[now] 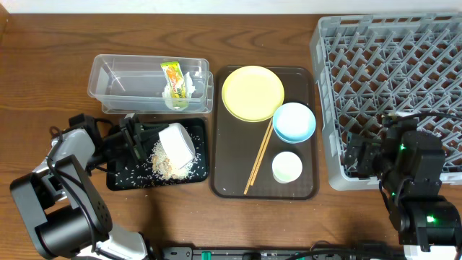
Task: Sort waste into correct bins and load items into the dishwasher rack
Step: 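Tip the white bowl over the black tray to dump the rice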
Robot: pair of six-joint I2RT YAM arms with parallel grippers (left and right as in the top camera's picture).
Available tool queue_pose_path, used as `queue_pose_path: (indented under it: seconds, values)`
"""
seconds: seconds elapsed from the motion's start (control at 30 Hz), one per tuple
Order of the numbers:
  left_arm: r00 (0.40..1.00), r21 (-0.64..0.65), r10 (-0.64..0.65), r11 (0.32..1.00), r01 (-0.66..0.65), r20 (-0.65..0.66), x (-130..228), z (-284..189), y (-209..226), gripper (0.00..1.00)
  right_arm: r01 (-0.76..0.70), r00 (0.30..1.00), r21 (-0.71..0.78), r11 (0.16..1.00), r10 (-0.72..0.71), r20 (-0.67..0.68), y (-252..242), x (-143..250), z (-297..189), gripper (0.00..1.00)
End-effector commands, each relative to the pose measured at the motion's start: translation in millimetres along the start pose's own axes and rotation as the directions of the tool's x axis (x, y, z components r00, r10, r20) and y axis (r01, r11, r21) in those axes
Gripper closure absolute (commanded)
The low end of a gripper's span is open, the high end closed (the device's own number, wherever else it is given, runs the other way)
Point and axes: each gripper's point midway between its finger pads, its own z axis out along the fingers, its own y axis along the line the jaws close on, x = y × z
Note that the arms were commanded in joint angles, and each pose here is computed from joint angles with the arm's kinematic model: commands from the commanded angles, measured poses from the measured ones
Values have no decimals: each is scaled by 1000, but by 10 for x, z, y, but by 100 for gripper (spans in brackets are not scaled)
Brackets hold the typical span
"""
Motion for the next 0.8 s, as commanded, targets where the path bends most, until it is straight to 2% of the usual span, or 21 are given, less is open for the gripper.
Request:
queue_pose_path:
  seconds: [0.0, 0.13, 0.23, 0.33, 0.43, 0.53, 0.6, 0.67, 0.77]
  values:
    - [997, 26, -76, 997, 76, -12, 13, -16, -32, 94, 22, 1000, -25, 999, -22, 17, 78, -64, -48, 1]
    - [992, 25, -123, 992, 123, -13, 13, -16, -32, 94, 22, 1000, -25, 999, -22, 17, 78, -64, -48, 1]
    - [995, 26, -102, 994, 103, -12, 12, -17, -34, 94, 22, 1000, -25, 999, -22, 17, 78, -64, -48, 1]
    - [997, 27, 80, 996, -80, -7, 43, -18, -84, 94, 22, 1000, -25, 999, -22, 17, 78, -64, -48, 1]
    - [954, 14, 299, 954, -299, -7, 166, 7, -170, 94, 22, 1000, -25, 999, -22, 17, 78, -65, -48, 1]
    - [849, -124, 528, 842, -524, 1, 284, 64, -192, 94, 22, 1000, -25, 999, -22, 18, 77, -66, -48, 1]
    - [760, -277, 650, 730, -625, -2, 315, 101, -169, 94, 22, 1000, -25, 999, -22, 19, 78, -68, -48, 1]
    - [667, -392, 745, 610, -688, -11, 344, 146, -191, 94, 22, 1000, -25, 999, -22, 20, 78, -73, -48, 1]
    - [492, -570, 870, 399, -718, -11, 332, 238, -279, 94, 22, 1000, -25, 999, -22, 21, 79, -74, -48, 1]
